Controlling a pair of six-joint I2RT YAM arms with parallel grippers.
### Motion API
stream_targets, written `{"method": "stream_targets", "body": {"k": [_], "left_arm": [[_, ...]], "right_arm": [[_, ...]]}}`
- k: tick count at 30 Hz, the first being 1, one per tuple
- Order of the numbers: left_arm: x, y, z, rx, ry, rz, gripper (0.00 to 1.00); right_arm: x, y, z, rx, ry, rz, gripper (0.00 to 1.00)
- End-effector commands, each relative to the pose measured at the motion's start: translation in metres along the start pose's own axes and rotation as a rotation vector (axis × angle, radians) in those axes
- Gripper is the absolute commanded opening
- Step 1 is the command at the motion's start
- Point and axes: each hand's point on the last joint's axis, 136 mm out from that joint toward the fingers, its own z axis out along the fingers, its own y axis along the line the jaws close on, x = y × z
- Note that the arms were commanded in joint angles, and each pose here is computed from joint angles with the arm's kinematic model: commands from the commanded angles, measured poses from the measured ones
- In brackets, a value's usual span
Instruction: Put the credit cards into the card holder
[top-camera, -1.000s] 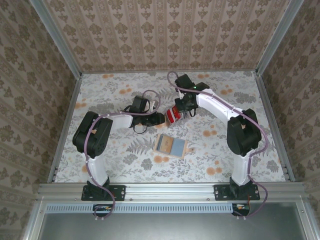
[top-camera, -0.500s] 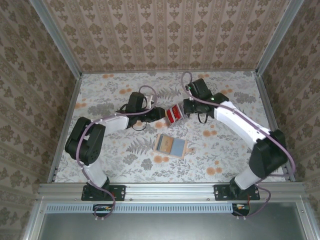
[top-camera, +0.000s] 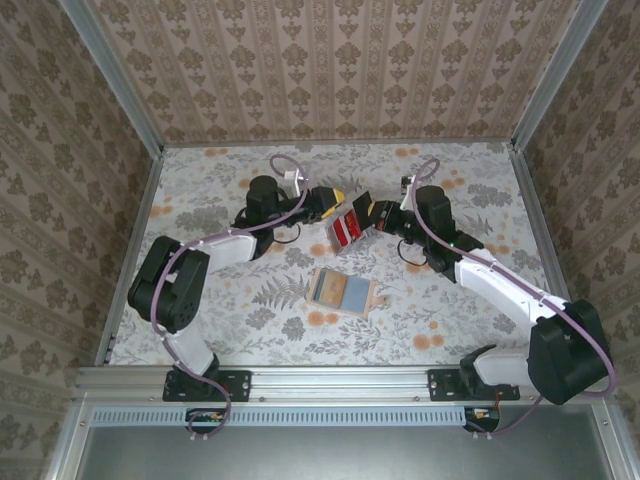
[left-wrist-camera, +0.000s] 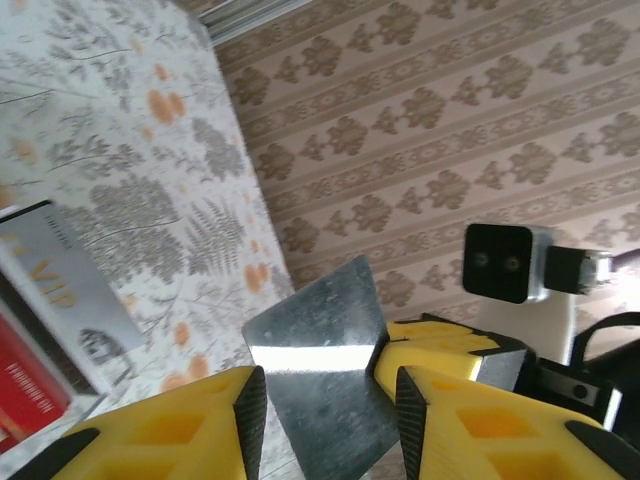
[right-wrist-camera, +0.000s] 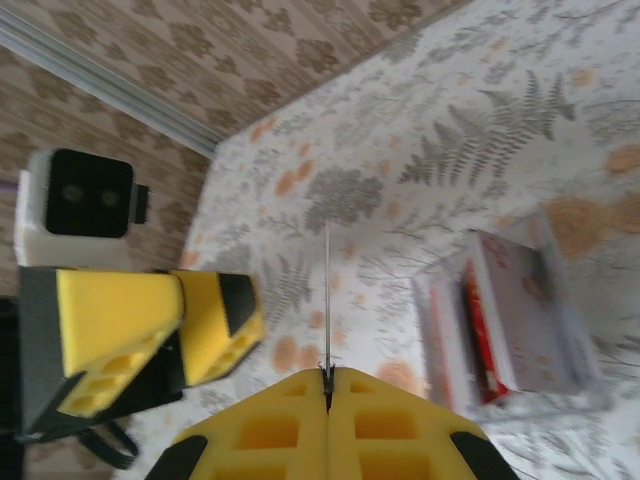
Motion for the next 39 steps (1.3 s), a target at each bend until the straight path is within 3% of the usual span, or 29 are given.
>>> {"method": "stream_targets", "body": {"k": [1,13,24,39], "left_arm": [[-0.003,-0.011,0.003,0.08,0.007,-0.022,0.41],[0.0,-0.026,0.009,0.108,0.02,-0.013,0.42],[-0.003,-0.035,0.002,0.117,-0.002,-0.006,0.42],[-0.001,-0.037,0.011,0.126,0.012,-0.006,0.41]], "right_arm": [[-0.022,0.034,-0.002,-0.169,-0.071,0.06,0.03],[-0.019,0.04,0.015,-0.236,-0.037,0.115,0.03],[-0.029,0.017,0.005,-0.181,-0.127,0.16,0.03],[-0.021,0.03,0.019,-0.266,-0.056,0.192,0.03]]}}
